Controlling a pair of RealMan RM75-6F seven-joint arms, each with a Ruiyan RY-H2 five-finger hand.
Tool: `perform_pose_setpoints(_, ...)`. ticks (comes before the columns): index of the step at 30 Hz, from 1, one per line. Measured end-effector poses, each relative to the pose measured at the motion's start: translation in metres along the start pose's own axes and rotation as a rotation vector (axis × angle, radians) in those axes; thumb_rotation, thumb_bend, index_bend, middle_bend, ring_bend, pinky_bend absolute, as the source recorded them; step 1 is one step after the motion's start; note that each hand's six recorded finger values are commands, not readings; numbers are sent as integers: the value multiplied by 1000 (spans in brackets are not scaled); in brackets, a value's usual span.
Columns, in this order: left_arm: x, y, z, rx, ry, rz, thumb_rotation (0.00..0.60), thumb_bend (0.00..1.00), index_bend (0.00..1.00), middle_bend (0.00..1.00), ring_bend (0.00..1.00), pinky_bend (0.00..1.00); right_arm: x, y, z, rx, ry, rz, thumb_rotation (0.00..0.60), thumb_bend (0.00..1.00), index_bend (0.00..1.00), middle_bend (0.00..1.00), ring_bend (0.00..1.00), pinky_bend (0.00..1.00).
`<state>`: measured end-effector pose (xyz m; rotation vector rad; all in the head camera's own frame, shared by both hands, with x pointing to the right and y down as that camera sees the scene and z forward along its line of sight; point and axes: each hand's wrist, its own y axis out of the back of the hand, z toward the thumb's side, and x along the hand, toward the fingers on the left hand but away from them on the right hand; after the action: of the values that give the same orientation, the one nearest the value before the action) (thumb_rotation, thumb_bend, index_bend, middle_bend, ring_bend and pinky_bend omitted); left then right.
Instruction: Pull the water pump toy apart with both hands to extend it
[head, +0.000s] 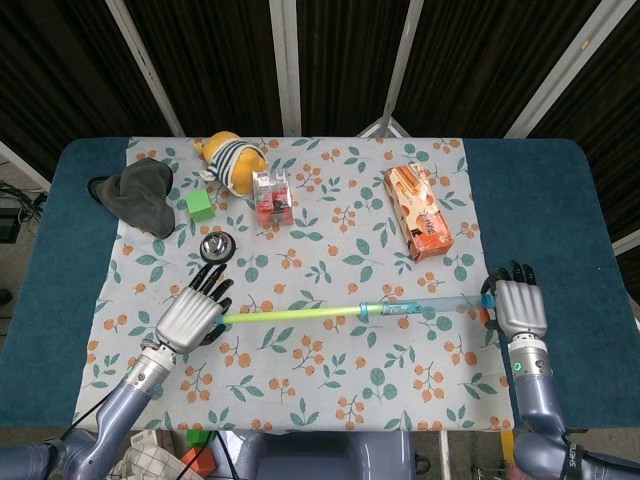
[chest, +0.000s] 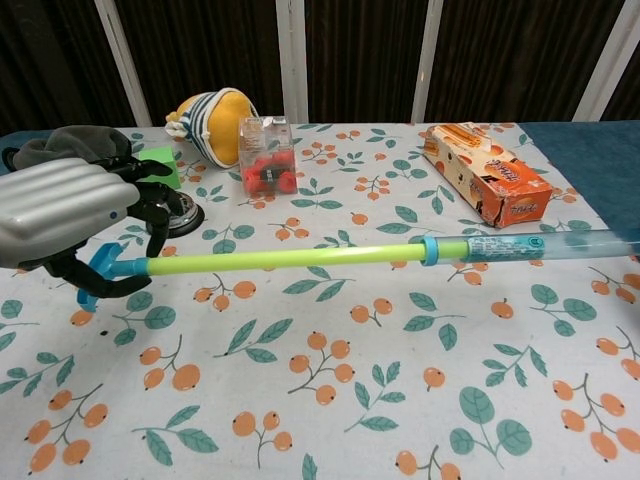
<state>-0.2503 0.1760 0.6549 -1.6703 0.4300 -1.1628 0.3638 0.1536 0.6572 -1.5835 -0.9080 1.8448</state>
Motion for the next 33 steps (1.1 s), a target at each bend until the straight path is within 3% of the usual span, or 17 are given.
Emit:
perform_pose_setpoints(22, -3, 0, -10, 4, 5, -12, 600, 587, 637, 174, 0, 66, -3, 4, -10, 52, -35, -15, 600, 404, 739, 245, 0, 0)
perform_pose_setpoints(24, -4, 0, -10, 5, 5, -12, 600, 526, 536, 150, 0, 51, -3, 4, -11, 54, -40, -18, 600, 405, 622, 229, 0, 0)
perform_pose_setpoints(28, -5, -1, -11, -4, 10, -17, 600, 268, 296, 90, 0, 13, -2, 2, -12, 49, -43, 2, 600, 405, 129, 35, 0, 0)
perform_pose_setpoints(29, -5, -1, -12, -7, 12, -18, 600, 199, 240, 77, 0, 7, -1, 1, -12, 49, -41, 9, 600, 405, 61, 14, 0, 0)
perform_pose_setpoints(33, -6, 0, -13, -25, 21, -19, 600, 104, 148, 58, 0, 5, 3, -2, -11, 56, -35, 36, 600, 404, 0, 0, 0, 0)
